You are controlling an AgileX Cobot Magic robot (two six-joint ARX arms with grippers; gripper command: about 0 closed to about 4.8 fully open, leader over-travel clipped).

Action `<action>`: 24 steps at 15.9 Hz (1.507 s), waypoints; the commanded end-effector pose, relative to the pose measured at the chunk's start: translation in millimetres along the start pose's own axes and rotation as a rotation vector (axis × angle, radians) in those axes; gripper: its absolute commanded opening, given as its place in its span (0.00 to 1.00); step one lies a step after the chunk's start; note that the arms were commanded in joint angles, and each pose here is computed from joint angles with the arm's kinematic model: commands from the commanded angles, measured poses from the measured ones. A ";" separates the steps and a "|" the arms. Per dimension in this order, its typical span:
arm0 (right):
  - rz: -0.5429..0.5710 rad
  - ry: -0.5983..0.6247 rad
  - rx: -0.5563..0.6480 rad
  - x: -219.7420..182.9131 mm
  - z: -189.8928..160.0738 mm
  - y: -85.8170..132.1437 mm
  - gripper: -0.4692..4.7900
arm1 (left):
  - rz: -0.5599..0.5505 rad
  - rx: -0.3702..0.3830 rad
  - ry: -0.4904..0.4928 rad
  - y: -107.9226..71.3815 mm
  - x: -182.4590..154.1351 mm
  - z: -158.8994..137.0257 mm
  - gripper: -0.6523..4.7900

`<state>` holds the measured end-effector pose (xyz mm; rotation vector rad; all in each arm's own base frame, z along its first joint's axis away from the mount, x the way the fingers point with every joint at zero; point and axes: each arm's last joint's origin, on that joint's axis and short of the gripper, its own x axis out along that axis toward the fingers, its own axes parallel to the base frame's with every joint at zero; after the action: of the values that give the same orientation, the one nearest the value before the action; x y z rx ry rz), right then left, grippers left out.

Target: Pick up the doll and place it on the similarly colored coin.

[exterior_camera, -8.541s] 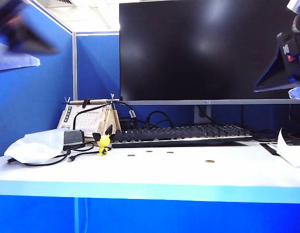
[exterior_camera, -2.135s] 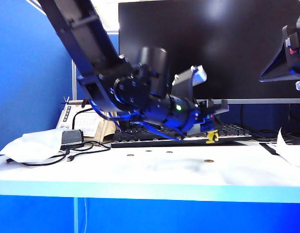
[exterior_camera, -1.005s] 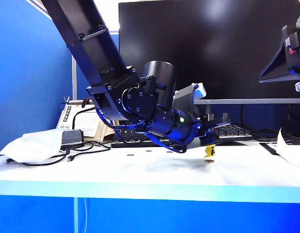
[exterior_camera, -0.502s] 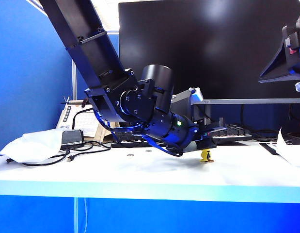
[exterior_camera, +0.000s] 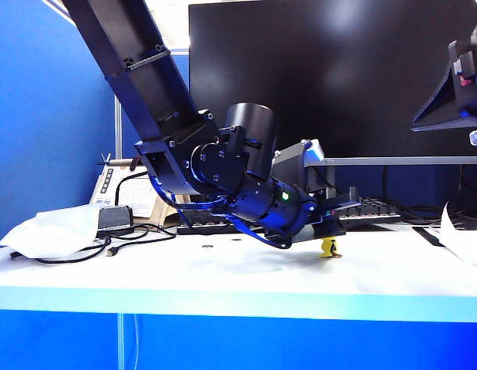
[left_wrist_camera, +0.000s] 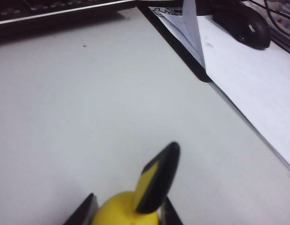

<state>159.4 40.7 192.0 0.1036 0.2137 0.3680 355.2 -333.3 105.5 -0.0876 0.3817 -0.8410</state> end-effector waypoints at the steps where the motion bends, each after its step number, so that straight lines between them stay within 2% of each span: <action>1: 0.002 -0.018 -0.002 0.1 3.0 0.2 0.99 | -0.019 0.007 -0.006 -4.0 1.0 0.0 0.34; 2: 0.002 -0.018 -0.002 0.1 3.0 0.2 0.99 | -0.020 0.008 -0.005 -4.2 1.0 -0.1 0.39; 3: 0.002 -0.018 -0.002 0.1 3.0 0.2 0.99 | -0.020 0.008 -0.005 -4.2 1.0 -0.1 0.51; 4: 0.002 -0.018 -0.002 0.1 3.0 0.2 0.99 | -0.020 0.008 -0.005 -4.2 1.0 -0.1 0.53; 10: 0.001 -0.018 -0.002 0.1 3.0 0.2 0.99 | -0.036 0.008 -0.003 -5.0 1.0 0.0 0.59; 13: -0.001 -0.018 -0.002 0.1 3.0 0.1 0.99 | -0.035 0.008 -0.003 -5.0 1.1 0.1 0.87; 16: 0.000 -0.018 -0.002 0.1 3.0 0.1 0.99 | -0.036 0.010 -0.007 -5.1 1.0 0.5 0.89; 18: -0.001 -0.017 -0.002 0.1 2.8 0.1 0.99 | -0.037 0.031 -0.014 -5.7 0.5 3.1 0.98; 20: -0.001 -0.017 -0.002 0.1 2.8 0.1 0.99 | -0.039 0.058 -0.028 -7.2 -1.7 9.2 0.98; 24: -0.001 -0.014 -0.001 0.1 2.5 0.0 0.99 | -0.047 0.082 -0.108 -13.6 -15.6 44.2 0.98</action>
<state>159.5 40.7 191.4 0.1035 0.2175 0.3670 352.4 -334.0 140.5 -0.0599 0.2876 -0.8829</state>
